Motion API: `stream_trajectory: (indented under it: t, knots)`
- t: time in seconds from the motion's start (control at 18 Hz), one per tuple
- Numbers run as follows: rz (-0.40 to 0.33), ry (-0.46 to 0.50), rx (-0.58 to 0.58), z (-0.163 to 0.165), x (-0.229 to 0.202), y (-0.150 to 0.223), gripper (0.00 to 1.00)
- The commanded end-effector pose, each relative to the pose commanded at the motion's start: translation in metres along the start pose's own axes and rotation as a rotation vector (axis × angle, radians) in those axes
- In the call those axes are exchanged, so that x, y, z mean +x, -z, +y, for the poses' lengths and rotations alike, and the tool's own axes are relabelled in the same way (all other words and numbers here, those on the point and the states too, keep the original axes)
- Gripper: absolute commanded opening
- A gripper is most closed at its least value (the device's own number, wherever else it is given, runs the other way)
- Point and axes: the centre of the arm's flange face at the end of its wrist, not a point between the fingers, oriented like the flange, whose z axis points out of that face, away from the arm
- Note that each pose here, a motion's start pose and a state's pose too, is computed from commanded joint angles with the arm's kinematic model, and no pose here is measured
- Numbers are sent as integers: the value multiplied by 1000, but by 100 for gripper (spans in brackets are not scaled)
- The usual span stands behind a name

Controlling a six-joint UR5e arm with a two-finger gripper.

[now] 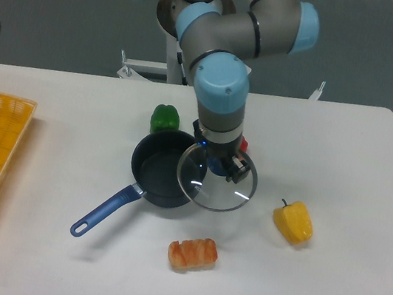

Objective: Open the lid
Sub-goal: 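Lift the glass lid off the saucepan and carry it toward the yellow pepper, then hold the glass lid beside the saucepan near the red pepper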

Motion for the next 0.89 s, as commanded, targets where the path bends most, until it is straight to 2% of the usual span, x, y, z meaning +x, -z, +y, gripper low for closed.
stream_trajectory:
  t: [0.17, 0.72, 0.89]
  knots:
    - [-11, 13, 6, 9, -9, 7, 40]
    - [14, -80, 0, 58, -31, -2, 40]
    - [14, -88, -3, 62, -33, -2, 40]
